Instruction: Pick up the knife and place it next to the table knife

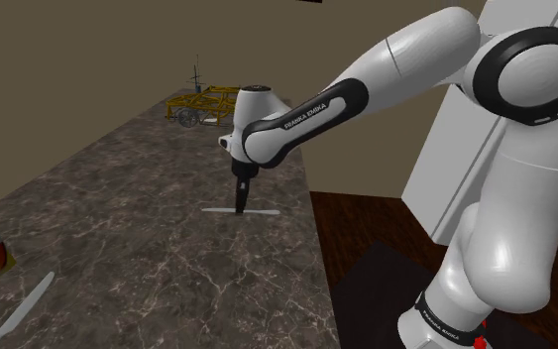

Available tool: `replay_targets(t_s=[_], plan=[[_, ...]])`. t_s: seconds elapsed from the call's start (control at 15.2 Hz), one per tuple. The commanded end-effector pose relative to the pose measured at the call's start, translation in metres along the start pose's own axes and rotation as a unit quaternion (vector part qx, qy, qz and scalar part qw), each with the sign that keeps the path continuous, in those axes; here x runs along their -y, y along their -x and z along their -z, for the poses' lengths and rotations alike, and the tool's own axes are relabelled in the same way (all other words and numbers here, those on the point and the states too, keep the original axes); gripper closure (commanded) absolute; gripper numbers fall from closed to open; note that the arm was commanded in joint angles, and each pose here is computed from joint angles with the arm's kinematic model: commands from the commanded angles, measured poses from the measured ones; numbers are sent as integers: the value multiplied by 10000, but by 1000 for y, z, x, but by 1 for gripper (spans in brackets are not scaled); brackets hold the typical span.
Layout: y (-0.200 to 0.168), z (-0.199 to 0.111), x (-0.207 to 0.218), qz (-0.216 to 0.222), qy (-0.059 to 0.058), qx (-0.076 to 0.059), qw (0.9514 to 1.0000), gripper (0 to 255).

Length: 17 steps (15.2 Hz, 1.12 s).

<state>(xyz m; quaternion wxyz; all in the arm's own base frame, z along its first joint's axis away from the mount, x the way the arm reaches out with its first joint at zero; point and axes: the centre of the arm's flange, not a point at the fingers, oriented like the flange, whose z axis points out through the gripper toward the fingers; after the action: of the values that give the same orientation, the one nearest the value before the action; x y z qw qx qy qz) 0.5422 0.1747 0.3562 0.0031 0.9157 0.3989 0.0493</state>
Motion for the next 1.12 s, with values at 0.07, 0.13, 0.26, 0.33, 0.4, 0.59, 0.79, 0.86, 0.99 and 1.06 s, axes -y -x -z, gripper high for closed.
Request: replay_targets(t_s=[0.07, 0.13, 0.26, 0.33, 0.4, 0.59, 0.79, 0.86, 0.99, 1.06], plan=[[0, -17, 0, 7, -1, -3, 10000, 0], [0, -23, 0, 7, -1, -3, 10000, 0], [0, -26, 0, 7, -1, -3, 10000, 0], [0, -26, 0, 7, -1, -3, 10000, 0], [0, -26, 0, 7, -1, -3, 10000, 0], [0, -26, 0, 7, -1, -3, 10000, 0], [0, -26, 0, 7, -1, -3, 10000, 255], [0, -26, 0, 7, -1, -2, 10000, 255], [0, -25, 0, 7, 0, -3, 10000, 255], [0, -24, 0, 8, 0, -3, 10000, 255]])
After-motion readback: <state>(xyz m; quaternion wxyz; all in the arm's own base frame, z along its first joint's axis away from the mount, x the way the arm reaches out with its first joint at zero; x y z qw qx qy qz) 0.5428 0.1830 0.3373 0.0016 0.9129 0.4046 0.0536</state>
